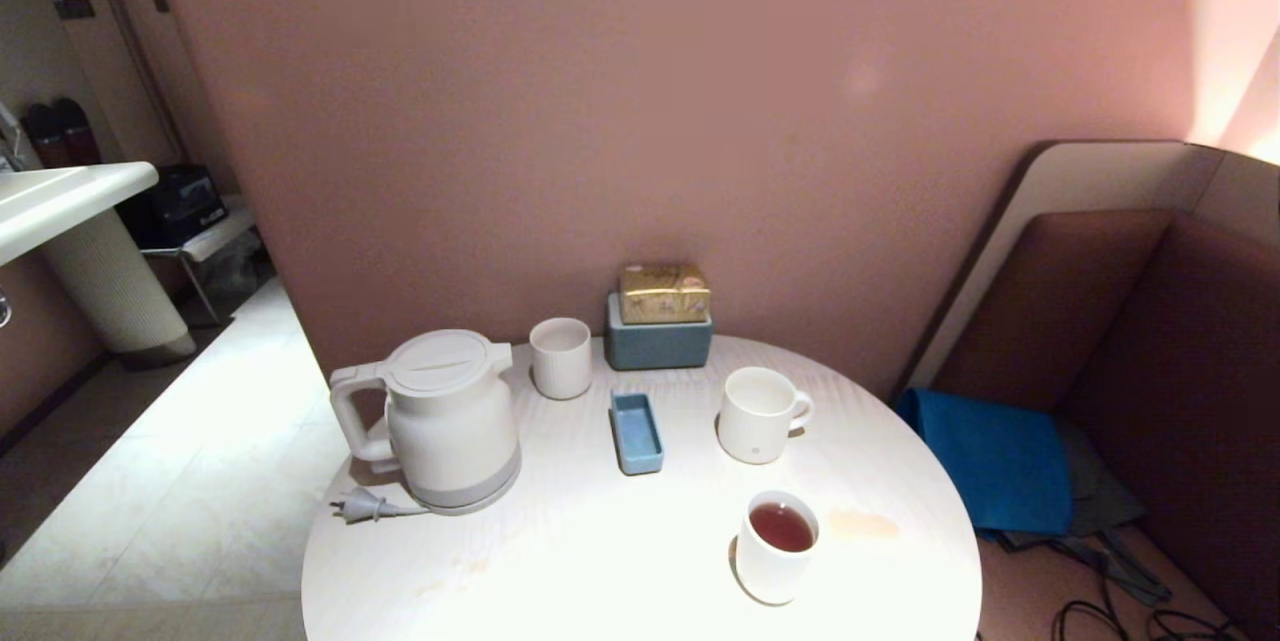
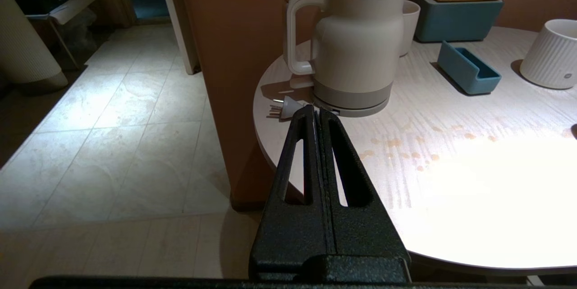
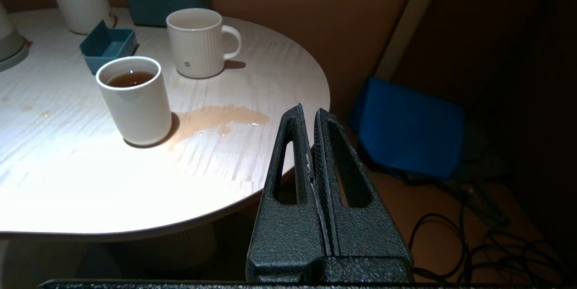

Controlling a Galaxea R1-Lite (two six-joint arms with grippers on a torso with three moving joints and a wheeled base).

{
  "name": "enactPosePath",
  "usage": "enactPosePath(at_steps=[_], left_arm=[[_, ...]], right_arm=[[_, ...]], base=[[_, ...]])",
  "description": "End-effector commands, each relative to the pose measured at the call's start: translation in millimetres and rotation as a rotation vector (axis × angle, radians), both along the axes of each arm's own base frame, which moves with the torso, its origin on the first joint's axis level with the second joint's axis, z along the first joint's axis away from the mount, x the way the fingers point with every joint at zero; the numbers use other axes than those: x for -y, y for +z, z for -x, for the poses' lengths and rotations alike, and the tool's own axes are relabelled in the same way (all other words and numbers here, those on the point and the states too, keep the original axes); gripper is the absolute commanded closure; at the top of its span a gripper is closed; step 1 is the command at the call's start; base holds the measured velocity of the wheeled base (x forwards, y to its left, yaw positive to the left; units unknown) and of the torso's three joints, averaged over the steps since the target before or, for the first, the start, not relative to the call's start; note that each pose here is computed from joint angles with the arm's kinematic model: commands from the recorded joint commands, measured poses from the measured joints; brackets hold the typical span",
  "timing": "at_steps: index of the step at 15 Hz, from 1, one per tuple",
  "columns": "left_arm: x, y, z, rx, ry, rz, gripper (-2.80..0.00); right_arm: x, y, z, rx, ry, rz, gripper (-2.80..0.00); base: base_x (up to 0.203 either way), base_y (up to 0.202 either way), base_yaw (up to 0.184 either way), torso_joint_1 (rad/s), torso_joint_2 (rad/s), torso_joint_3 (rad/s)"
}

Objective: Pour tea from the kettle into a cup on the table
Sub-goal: Pick up the cup

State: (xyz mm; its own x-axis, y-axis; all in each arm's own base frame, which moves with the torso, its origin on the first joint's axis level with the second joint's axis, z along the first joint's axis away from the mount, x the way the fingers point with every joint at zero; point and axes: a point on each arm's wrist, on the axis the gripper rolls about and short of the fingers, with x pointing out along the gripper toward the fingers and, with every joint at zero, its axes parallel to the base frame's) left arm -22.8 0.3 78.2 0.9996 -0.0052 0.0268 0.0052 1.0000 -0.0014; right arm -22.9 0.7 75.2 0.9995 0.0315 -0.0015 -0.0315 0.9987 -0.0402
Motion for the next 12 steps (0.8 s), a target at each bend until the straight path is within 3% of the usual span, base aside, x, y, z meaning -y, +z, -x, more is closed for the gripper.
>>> enactPosePath(at_steps=[1,12], left_arm=[[0.0,0.1,-0.1,-0.001,0.001,0.000,0.00],[0.0,0.1,-0.1,0.000,0.001,0.000,0.00]], right_arm=[[0.0,0.0,-0.1,-0.002,0.001,0.001,0.00],[0.0,0.0,-0.1,-0.002,0.001,0.001,0.00]], base=[[0.000,0.000,0.000,0.007,0.00,-0.076],[0.000,0.000,0.000,0.003,0.00,-0.189]])
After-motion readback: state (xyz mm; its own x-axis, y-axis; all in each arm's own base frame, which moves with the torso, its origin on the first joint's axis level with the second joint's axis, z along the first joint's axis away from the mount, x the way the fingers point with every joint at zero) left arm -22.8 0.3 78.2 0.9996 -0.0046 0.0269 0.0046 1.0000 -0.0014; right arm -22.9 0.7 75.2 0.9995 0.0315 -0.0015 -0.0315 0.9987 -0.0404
